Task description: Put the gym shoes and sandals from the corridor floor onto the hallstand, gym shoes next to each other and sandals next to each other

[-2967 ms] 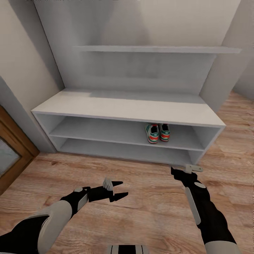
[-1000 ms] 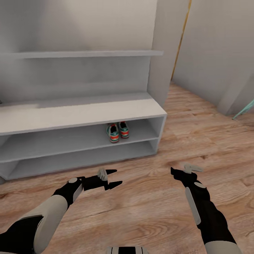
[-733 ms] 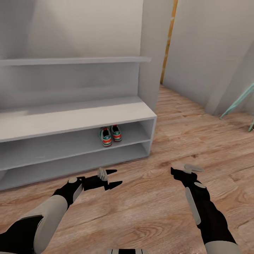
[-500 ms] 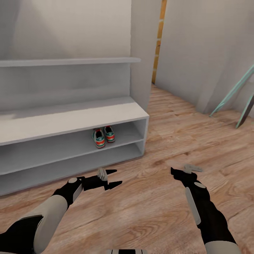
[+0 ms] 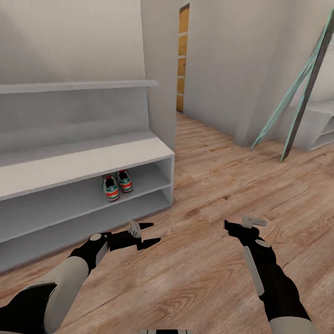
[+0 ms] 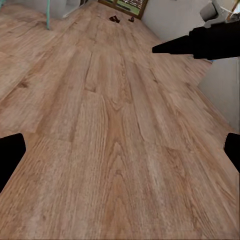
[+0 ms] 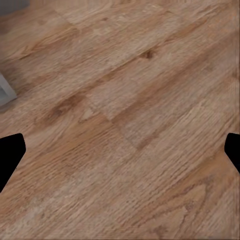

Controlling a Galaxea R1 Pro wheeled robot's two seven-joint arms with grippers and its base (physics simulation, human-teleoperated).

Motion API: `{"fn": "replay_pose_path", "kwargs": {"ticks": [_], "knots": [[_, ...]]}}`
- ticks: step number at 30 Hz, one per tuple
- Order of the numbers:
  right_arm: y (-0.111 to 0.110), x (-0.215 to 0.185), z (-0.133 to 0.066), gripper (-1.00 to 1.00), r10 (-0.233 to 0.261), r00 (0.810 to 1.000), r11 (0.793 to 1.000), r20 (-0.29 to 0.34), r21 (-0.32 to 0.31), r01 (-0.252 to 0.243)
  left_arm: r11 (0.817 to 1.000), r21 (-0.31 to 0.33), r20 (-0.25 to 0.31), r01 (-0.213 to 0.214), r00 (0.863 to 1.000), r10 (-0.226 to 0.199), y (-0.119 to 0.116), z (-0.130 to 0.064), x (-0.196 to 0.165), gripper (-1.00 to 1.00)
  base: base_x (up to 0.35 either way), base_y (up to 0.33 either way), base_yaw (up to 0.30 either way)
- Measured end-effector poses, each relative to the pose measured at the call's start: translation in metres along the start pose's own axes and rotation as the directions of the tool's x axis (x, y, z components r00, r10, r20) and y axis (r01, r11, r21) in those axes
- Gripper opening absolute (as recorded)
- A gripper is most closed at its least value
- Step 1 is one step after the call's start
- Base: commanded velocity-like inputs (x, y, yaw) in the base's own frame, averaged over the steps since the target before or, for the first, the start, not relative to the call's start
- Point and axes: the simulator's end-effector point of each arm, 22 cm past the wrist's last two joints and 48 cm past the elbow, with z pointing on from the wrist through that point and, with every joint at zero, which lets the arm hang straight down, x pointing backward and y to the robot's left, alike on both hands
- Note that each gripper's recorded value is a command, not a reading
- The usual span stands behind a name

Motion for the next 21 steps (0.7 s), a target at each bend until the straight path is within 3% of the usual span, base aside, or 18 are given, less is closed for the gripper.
{"fn": "replay_pose_path", "kwargs": {"ticks": [8,21], "knots": [[0.001,-0.021,-0.012,1.00,0.007,0.999,1.000,0.038,-0.006,-0.007,0.999,0.000,0.014,-0.036,0.999,0.036,-0.007,-0.003,-0.022,1.00,0.000,0.000,-0.275],[0.001,-0.027,-0.015,1.00,0.010,0.999,1.000,0.048,-0.008,-0.010,0.999,0.000,0.018,-0.046,0.999,0.046,-0.009,-0.003,-0.027,1.00,0.000,0.000,-0.275]]}}
